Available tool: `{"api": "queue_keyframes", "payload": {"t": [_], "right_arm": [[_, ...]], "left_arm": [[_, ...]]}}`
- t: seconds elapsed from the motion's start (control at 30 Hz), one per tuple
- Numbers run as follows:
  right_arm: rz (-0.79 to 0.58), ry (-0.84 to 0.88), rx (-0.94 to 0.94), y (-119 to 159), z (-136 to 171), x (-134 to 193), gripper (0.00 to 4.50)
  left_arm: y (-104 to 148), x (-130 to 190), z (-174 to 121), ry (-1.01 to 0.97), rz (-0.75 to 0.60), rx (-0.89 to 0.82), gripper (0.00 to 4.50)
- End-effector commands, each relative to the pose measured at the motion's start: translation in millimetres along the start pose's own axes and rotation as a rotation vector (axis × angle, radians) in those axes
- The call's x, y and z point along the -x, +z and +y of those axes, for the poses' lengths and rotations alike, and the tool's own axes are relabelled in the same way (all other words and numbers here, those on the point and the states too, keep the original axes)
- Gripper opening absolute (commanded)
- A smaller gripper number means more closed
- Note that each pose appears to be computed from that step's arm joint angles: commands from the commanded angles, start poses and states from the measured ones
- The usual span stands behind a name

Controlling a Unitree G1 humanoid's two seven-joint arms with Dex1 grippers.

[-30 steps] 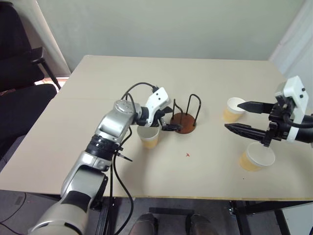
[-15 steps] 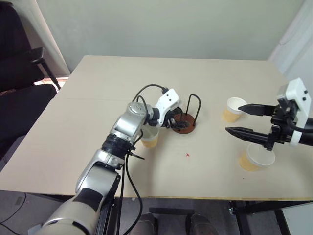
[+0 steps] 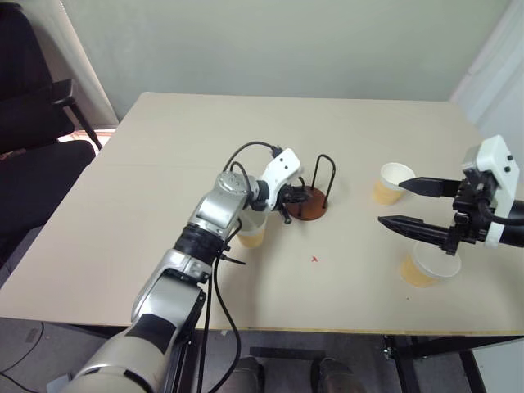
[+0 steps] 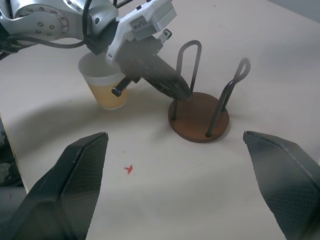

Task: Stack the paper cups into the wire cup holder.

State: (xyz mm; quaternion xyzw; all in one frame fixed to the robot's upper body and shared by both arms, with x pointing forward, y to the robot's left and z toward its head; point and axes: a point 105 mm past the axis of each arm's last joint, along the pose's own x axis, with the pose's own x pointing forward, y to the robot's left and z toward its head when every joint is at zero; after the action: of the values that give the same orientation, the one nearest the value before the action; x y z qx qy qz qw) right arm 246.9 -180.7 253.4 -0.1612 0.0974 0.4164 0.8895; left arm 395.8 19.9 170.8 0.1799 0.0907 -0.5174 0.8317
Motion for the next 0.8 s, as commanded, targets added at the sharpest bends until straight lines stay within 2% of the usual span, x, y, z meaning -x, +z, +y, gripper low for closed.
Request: {"api": "queue_keyframes", "payload": {"t": [0.03, 0.27, 0.43, 0.63, 0.8], "right_arm": [[-0.025, -0.021, 0.054, 10.9, 1.0, 6.6, 4.5], [0.009, 0.006, 0.043, 16.7, 10.2, 25.5, 4.5], [0.058, 0.007, 0.049, 22.4, 16.0, 42.8, 4.5], [0.151, 0.07, 0.091, 23.8, 25.2, 49.2, 4.5], [0.159, 0.09, 0.123, 26.7, 23.5, 47.1, 4.5]], "left_arm": [[25.0, 4.5, -5.9, -0.049, -0.081, -0.035, 0.05], [38.5, 21.9, -33.8, -0.233, -0.107, -0.118, 0.05], [28.4, 32.3, -59.3, -0.368, -0.052, -0.209, 0.05], [25.2, 18.9, -75.9, -0.416, -0.04, -0.224, 0.05], [20.3, 9.0, -85.9, -0.427, -0.039, -0.202, 0.05]]}}
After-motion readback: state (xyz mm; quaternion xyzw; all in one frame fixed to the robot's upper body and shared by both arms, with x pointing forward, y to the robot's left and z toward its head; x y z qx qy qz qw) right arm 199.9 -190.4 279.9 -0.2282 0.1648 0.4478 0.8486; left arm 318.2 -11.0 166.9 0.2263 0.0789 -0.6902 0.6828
